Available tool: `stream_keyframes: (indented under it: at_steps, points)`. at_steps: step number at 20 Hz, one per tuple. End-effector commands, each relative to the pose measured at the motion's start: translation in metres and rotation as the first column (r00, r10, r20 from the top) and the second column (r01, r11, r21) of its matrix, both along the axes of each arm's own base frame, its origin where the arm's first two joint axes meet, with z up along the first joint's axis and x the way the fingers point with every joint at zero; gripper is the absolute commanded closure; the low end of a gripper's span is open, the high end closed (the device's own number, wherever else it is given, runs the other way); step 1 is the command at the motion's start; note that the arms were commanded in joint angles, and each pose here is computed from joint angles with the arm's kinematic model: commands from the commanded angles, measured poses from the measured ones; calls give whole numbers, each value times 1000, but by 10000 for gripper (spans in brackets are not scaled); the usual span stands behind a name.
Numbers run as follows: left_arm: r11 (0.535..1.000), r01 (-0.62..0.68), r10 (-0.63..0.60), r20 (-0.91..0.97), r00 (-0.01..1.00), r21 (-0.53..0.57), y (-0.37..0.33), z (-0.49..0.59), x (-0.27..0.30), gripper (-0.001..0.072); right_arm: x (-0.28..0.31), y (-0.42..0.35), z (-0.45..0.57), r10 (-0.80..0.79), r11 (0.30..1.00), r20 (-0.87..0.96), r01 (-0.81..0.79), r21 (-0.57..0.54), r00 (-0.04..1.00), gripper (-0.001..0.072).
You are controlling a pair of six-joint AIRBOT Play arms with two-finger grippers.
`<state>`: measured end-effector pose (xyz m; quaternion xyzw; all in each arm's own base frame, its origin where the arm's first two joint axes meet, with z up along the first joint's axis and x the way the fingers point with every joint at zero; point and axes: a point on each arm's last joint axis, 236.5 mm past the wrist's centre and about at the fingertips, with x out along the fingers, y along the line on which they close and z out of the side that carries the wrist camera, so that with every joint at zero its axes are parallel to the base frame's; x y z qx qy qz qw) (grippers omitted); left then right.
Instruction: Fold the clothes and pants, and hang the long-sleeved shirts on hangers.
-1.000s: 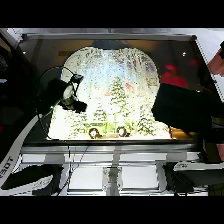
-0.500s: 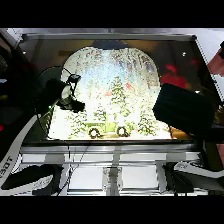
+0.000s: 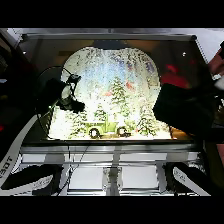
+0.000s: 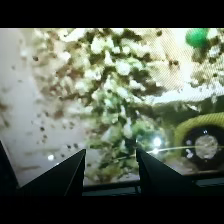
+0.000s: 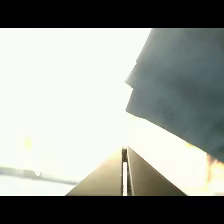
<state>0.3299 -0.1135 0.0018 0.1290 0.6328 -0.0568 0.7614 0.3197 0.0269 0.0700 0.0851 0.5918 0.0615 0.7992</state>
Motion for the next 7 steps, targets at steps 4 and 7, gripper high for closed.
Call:
stream_keyframes:
  at_steps: [4, 7]
  points:
    - [1000, -1, 1, 0, 1000, 0, 0, 0, 0, 357, -110, 71, -107, 217, 946, -324, -280, -164, 921, 688]
    - [1000, -1, 1, 0, 1000, 0, 0, 0, 0, 357, -141, 76, -128, 226, 932, -399, -316, -178, 889, 688]
